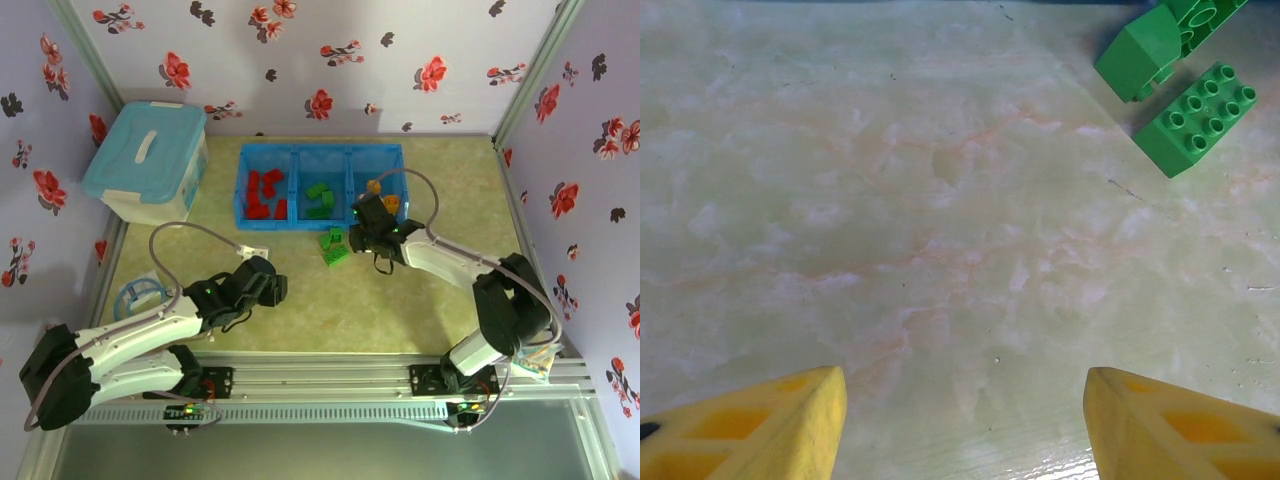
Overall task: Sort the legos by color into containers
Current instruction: Pick up the lego from the center of the table, then place the lego in the container.
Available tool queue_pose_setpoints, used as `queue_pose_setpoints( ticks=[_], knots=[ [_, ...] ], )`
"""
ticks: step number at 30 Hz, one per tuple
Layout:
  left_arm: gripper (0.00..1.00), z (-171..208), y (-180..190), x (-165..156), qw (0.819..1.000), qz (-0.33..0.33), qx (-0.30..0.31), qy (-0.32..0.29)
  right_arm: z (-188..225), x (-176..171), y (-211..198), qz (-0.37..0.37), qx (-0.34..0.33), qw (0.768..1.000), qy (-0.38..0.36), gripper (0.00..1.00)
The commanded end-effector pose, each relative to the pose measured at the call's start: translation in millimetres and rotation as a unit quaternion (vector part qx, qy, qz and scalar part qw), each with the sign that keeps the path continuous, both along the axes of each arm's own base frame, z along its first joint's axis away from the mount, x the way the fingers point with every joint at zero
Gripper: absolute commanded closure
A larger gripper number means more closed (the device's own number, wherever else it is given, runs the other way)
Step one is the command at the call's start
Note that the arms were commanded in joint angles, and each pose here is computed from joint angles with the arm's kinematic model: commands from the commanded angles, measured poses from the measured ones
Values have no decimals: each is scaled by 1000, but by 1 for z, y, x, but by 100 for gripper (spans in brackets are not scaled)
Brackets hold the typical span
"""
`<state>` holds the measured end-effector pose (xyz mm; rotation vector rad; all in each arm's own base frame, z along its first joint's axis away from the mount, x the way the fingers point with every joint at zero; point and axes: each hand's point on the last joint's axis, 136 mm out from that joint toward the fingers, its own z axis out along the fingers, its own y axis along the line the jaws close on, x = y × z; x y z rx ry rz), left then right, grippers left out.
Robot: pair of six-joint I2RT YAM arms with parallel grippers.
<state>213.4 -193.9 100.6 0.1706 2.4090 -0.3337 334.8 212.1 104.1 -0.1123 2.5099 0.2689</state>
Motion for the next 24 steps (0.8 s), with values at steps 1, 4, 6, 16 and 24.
queue_pose_setpoints(
  ticks=[1, 4, 6, 16, 24],
  knots=[
    [36, 4, -2, 3, 1000, 6, 0, -8, 14, 10, -22, -18, -44, 999, -9, 80],
    [36, 8, -6, 3, 1000, 0, -1, -9, 28, 28, -31, -27, -52, 998, -12, 80],
    [36, 10, -8, 2, 1000, -2, -2, -10, 36, 40, -37, -35, -56, 998, -13, 80],
    [36, 17, -6, -1, 1000, -2, -6, -16, 47, 84, -44, -39, -80, 996, 12, 15],
    [34, 15, -10, 0, 1000, -7, -1, -16, 44, 51, -47, -49, -36, 998, -4, 13]
  ],
)
